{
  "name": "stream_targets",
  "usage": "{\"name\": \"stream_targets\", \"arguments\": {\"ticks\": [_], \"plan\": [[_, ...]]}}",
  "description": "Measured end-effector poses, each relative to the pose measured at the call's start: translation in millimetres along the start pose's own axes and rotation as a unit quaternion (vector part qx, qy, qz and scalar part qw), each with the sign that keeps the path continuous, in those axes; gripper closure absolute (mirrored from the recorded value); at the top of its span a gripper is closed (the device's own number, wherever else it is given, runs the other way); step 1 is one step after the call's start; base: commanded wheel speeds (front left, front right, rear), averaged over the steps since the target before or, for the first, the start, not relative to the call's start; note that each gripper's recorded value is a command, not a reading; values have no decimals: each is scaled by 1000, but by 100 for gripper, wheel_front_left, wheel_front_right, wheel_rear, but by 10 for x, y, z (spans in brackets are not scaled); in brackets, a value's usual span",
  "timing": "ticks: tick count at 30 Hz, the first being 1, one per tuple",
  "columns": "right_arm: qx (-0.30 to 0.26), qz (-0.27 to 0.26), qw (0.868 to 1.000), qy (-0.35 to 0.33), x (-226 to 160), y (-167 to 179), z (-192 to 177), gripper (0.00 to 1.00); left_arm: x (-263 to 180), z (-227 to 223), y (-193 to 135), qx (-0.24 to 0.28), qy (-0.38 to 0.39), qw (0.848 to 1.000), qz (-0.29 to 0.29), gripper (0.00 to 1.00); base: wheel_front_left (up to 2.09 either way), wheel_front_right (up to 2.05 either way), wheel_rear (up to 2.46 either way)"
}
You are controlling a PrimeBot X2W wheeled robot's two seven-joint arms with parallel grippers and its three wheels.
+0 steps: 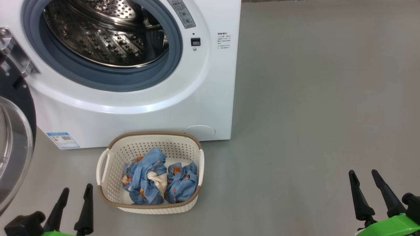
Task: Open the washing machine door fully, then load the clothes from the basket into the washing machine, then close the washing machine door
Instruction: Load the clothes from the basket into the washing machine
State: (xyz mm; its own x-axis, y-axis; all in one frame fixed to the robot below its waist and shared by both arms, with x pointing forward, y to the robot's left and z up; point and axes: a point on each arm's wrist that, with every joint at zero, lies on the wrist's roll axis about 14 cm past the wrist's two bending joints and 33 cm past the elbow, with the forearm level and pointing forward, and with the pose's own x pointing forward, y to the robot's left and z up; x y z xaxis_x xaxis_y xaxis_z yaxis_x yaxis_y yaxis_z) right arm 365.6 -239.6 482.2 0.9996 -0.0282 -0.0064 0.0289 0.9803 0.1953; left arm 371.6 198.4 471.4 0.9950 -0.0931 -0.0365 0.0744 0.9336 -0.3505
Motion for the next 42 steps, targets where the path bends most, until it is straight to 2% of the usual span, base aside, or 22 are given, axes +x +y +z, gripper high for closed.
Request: {"name": "stream_targets", "arguments": {"ticks": [13, 26, 42], "plan": [[3, 1, 1000, 10, 19, 24, -76, 0, 58, -34, -14, 11, 8, 1000, -7, 0, 54, -163, 109], [10, 0, 1000, 18, 87, 57, -149, 0, 176, -60, -58, 17, 10, 1000, -14, 0, 15, -20, 5], [25, -1, 999, 29, 334, 148, -298, 0, 325, -856, -192, -3, 130, 991, -34, 0, 0, 0, 0]]}}
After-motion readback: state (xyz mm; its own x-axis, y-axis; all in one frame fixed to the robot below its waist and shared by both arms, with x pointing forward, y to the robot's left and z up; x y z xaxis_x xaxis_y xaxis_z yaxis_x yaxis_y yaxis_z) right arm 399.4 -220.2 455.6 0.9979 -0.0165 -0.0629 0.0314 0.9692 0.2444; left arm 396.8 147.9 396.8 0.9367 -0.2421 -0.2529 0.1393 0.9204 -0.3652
